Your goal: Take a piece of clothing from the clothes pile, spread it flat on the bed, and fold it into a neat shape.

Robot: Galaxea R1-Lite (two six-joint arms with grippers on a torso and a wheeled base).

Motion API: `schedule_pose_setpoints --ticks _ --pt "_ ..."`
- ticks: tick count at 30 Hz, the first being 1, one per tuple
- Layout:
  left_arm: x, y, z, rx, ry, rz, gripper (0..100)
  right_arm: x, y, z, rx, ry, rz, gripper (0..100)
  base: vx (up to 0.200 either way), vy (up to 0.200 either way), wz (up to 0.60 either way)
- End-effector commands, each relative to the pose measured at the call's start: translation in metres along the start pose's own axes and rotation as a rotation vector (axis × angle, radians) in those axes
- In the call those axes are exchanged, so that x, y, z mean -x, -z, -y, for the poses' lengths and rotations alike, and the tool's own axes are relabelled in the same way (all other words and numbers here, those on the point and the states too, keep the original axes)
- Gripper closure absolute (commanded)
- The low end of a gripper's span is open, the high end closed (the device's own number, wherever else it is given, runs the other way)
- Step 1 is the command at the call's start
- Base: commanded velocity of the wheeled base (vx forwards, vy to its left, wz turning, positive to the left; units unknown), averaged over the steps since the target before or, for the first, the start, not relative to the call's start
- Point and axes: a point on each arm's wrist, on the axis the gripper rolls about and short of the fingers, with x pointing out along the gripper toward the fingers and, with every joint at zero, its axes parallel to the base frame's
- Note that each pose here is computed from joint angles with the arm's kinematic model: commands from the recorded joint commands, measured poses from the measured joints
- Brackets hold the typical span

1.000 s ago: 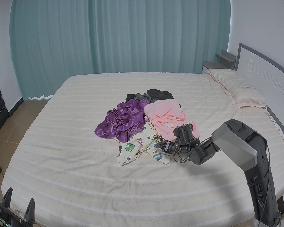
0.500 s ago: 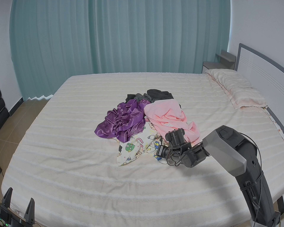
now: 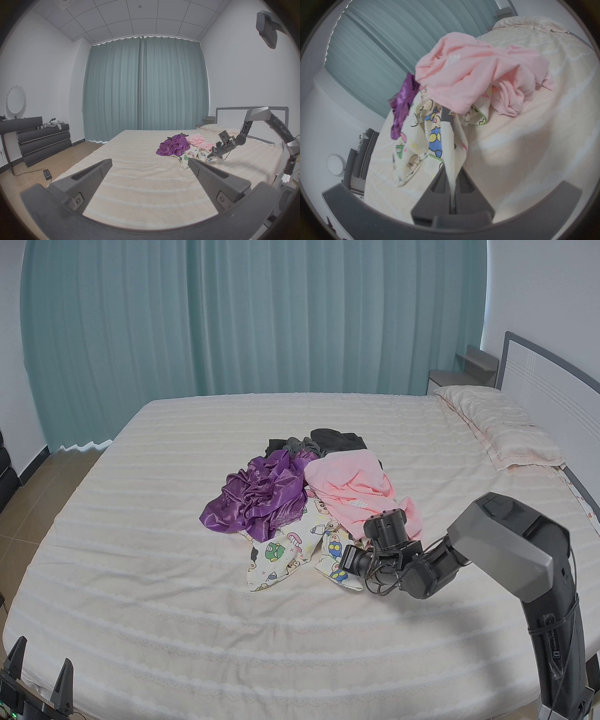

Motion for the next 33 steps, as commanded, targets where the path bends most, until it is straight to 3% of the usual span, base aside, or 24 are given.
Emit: schedule_pose_setpoints --ticks 1,9,10,18,19,20,21,22,24,26,27,31,33 --pt "0.000 0.005 0.000 0.000 0.000 -0.005 0 0.101 -0.011 -0.022 -0.002 -0.216 0.055 100 0.000 0.000 0.00" --pt "0.000 0.005 0.000 0.002 0.001 -0.004 0 0.159 0.001 -0.016 0.020 -0.347 0.115 100 0.000 0.000 0.00" --pt "0.000 0.005 0.000 -0.003 0.010 -0.002 0 0.177 0.008 -0.018 0.035 -0.393 0.112 100 0.000 0.000 0.00" --pt "0.000 0.002 0.001 -0.066 0.049 0.008 0 0.248 0.014 -0.024 0.069 -0.526 0.188 100 0.000 0.000 0.00" --pt "0.001 -0.011 0.001 -0.059 0.057 0.039 0 0.256 0.013 -0.027 0.075 -0.550 0.200 100 0.000 0.000 0.00" --pt "0.002 -0.038 0.001 -0.035 0.060 0.088 0 0.262 0.012 -0.030 0.080 -0.573 0.210 100 0.000 0.000 0.00" --pt "-0.002 -0.082 0.001 0.033 0.068 0.130 0 0.270 0.010 -0.034 0.086 -0.600 0.227 100 0.000 0.000 0.00" --pt "-0.008 -0.098 0.002 0.057 0.079 0.130 0 0.275 0.008 -0.036 0.089 -0.613 0.240 100 0.000 0.000 0.00" --pt "-0.023 -0.117 0.004 0.018 0.163 0.097 0 0.286 0.003 -0.043 0.103 -0.665 0.270 100 0.000 0.000 0.00" --pt "-0.043 -0.118 0.009 -0.089 0.335 0.015 0 0.298 -0.004 -0.051 0.115 -0.721 0.307 100 0.000 0.000 0.00" --pt "-0.059 -0.113 0.013 -0.129 0.421 -0.066 0 0.304 -0.008 -0.055 0.120 -0.746 0.325 100 0.000 0.000 0.00" --pt "-0.101 -0.087 0.027 -0.168 0.607 -0.323 0 0.312 -0.014 -0.062 0.125 -0.774 0.349 100 0.000 0.000 0.00" --pt "-0.119 -0.074 0.045 -0.185 0.747 -0.453 0 0.319 -0.018 -0.066 0.130 -0.802 0.371 100 0.000 0.000 0.00"
